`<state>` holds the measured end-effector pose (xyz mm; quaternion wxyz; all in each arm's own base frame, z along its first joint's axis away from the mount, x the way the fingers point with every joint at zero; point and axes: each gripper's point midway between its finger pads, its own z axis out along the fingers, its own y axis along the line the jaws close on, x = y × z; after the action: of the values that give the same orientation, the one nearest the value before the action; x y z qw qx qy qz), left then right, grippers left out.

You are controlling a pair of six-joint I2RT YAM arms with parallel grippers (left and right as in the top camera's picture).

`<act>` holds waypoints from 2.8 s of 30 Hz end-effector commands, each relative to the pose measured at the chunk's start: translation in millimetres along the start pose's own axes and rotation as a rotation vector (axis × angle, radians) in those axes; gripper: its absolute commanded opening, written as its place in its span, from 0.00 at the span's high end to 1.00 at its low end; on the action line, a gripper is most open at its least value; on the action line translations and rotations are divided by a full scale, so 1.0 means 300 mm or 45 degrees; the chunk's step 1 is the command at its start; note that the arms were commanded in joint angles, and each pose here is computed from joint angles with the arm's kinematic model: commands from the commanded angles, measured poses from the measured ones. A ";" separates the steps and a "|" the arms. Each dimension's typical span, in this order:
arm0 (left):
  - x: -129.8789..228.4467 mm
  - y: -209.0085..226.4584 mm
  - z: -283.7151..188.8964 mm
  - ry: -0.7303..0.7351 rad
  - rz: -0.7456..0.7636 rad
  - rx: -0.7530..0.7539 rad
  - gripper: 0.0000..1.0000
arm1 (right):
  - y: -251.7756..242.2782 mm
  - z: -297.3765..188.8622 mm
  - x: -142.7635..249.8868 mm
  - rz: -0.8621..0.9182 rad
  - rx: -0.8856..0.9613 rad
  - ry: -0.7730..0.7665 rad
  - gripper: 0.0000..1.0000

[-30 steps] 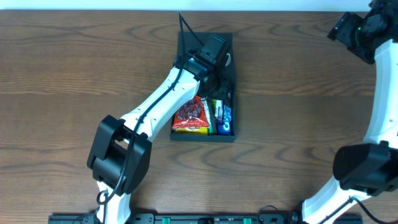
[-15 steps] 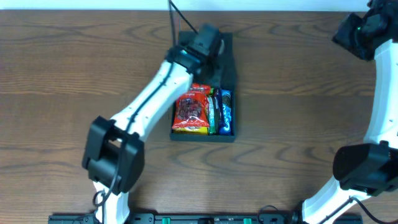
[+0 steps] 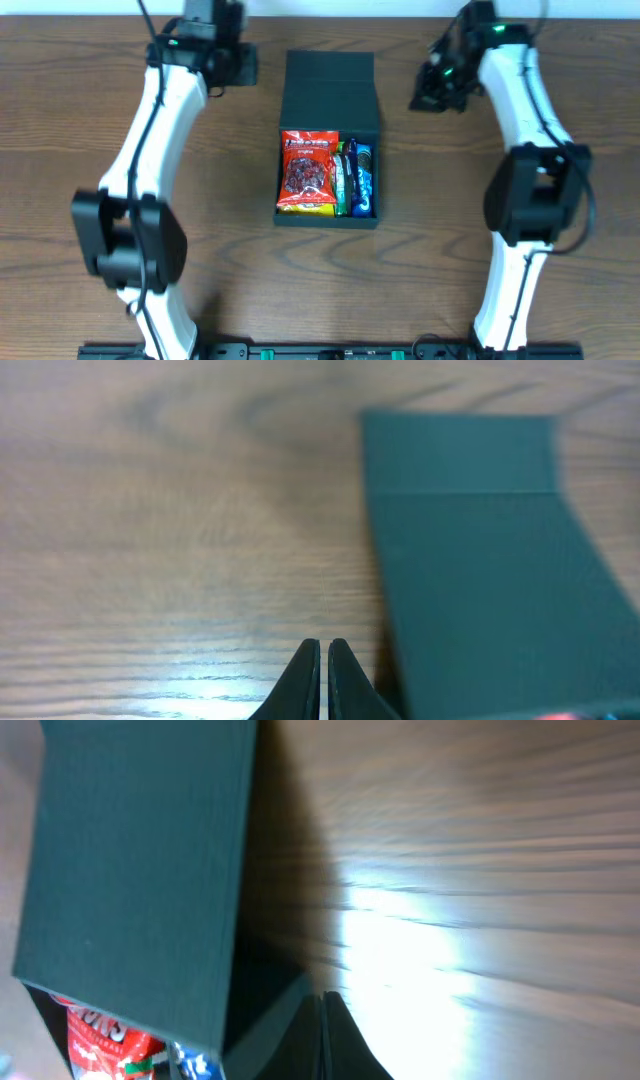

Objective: Pack container
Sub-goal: 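Raise the left gripper and move both grippers to the box lid, then grip the lid edges with both grippers and tilt it forward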

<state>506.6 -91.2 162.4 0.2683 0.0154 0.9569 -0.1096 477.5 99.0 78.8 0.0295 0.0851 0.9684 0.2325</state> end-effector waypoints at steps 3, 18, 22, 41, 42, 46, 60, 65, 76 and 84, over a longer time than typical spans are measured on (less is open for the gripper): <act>0.132 -0.033 0.205 0.247 -0.222 0.365 0.94 | 0.080 0.153 0.074 -0.040 -0.174 0.182 0.98; 0.271 -0.096 0.412 0.452 -0.465 0.456 0.94 | 0.113 0.291 0.060 -0.073 -0.267 0.202 0.99; 0.256 -0.144 0.414 0.438 -0.466 0.512 0.94 | 0.149 0.286 0.046 -0.109 -0.342 0.182 0.99; 0.013 -0.175 0.244 0.210 -0.376 0.792 0.94 | 0.275 -0.011 -0.055 -0.474 -0.523 -0.118 0.98; -0.010 -0.181 0.219 0.180 -0.350 0.798 0.94 | 0.292 -0.042 -0.057 -0.503 -0.527 -0.146 0.98; -0.102 -0.216 0.069 0.027 -0.182 0.822 0.94 | 0.368 -0.186 -0.064 -0.622 -0.542 -0.277 0.98; -0.147 -0.333 -0.501 -0.349 0.451 0.807 0.94 | 0.526 -0.630 0.147 -1.083 -0.493 -0.547 0.99; -0.070 -0.334 -0.527 -0.275 0.516 0.808 0.94 | 0.533 -0.753 0.195 -1.192 -0.364 -0.673 0.98; -0.018 -0.145 -0.265 -0.058 0.178 0.470 0.94 | 0.316 -0.505 0.085 -0.877 -0.129 -0.443 0.98; 0.099 -0.112 0.092 0.210 -0.182 0.633 0.94 | 0.177 -0.172 -0.016 -0.523 -0.524 -0.175 0.98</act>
<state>494.4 -127.7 147.6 0.2071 0.0654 0.9208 -0.3238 487.0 115.7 143.6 0.1723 -0.1305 0.9183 0.3316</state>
